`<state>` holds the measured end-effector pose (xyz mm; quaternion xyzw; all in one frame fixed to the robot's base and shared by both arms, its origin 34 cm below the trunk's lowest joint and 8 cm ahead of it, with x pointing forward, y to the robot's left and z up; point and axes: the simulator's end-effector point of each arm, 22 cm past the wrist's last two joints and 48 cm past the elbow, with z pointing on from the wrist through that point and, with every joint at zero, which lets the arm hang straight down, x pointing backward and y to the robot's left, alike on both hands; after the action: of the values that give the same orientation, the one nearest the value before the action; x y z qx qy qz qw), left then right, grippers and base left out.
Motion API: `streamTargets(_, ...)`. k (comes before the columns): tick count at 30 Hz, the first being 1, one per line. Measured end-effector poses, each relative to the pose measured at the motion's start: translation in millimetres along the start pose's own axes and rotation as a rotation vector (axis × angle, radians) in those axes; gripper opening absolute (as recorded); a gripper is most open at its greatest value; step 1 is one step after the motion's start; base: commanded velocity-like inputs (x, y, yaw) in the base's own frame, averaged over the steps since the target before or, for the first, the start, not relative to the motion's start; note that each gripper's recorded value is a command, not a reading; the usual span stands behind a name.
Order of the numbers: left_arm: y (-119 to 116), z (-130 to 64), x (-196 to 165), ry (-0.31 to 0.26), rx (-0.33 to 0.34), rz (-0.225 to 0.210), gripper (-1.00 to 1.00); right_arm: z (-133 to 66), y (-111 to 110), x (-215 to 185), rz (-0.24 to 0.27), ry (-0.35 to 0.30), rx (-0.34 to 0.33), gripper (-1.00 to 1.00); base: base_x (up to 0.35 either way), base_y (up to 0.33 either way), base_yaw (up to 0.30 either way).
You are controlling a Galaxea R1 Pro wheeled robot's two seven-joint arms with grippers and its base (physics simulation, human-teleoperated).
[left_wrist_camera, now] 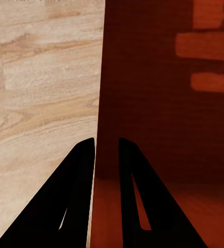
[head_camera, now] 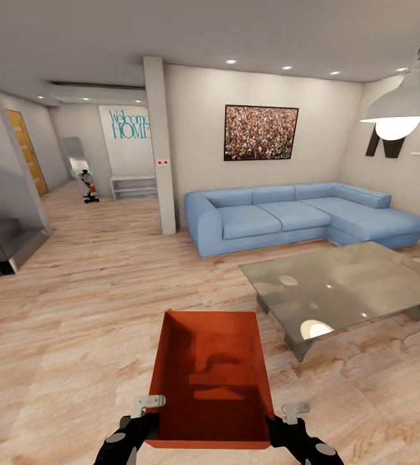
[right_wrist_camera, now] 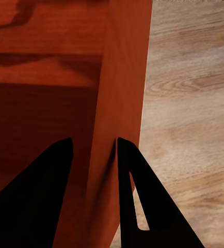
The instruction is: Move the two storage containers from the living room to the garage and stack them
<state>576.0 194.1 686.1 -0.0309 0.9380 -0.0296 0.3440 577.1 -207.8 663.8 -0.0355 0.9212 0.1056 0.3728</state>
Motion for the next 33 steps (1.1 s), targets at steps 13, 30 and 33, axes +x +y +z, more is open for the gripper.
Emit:
streamTargets(13, -1.7, -14.3, -9.4, 0.0, 0.001, 0.0, -1.0, -13.4, 2.9, -10.3, 0.002, 0.0, -0.003, -1.0, 0.0, 0.0, 0.0)
streamTargets(30, -4.4, -37.0, -30.8, -0.024, 0.002, 0.001, -1.0, -33.8, 7.6, -33.7, -0.003, -0.023, -0.003, -1.0, 0.0, 0.0, 0.0)
streamTargets(33, -4.9, -41.0, -34.6, -0.028, 0.003, 0.001, -1.0, -37.5, 8.4, -37.7, -0.005, -0.027, -0.003, -1.0, 0.0, 0.0, 0.0)
